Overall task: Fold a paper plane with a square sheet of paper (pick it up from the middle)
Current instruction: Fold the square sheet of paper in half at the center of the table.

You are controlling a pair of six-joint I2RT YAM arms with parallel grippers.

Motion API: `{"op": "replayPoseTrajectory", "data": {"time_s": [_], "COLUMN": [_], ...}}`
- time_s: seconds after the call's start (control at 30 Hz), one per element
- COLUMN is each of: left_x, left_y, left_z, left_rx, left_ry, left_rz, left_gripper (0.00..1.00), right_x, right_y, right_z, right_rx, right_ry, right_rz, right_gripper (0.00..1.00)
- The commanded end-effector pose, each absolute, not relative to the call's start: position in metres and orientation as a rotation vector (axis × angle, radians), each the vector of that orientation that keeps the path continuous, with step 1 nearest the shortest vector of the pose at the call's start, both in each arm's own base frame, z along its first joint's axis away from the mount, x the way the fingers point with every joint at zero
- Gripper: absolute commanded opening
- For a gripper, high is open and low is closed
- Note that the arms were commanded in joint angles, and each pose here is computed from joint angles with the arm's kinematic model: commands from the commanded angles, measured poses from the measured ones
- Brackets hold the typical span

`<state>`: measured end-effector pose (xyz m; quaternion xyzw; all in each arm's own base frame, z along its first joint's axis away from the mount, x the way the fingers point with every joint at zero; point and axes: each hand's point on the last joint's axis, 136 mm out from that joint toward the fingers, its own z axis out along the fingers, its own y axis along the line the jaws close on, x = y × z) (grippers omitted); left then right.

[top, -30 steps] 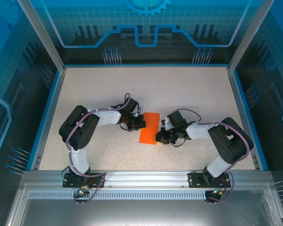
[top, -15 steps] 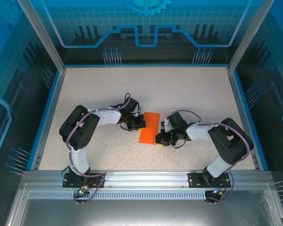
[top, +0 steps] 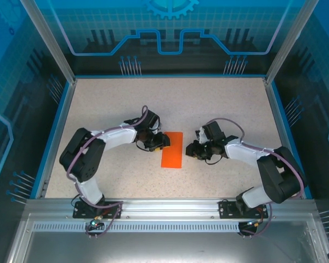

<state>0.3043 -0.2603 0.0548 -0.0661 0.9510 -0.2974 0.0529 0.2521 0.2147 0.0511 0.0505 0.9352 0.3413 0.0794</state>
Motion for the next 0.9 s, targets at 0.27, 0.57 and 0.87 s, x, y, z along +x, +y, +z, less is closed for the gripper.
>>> {"op": "replayPoseTrajectory", "data": {"time_s": [0.27, 0.57, 0.87], "left_x": [0.310, 0.305, 0.304], "left_y": [-0.239, -0.242, -0.245], "left_z": [0.072, 0.063, 0.054], "left_rx": [-0.367, -0.398, -0.398], "left_ry": [2.793, 2.803, 2.835], "left_rz": [-1.145, -1.216, -1.211], "left_gripper": [0.56, 0.58, 0.58], "right_x": [0.281, 0.287, 0.285], "right_y": [0.246, 0.254, 0.251], "right_z": [0.053, 0.036, 0.021], "right_rx": [0.084, 0.099, 0.121], "right_ry": [2.811, 2.842, 2.879], "right_rz": [1.060, 1.092, 1.074], "right_gripper": [0.33, 0.34, 0.34]}}
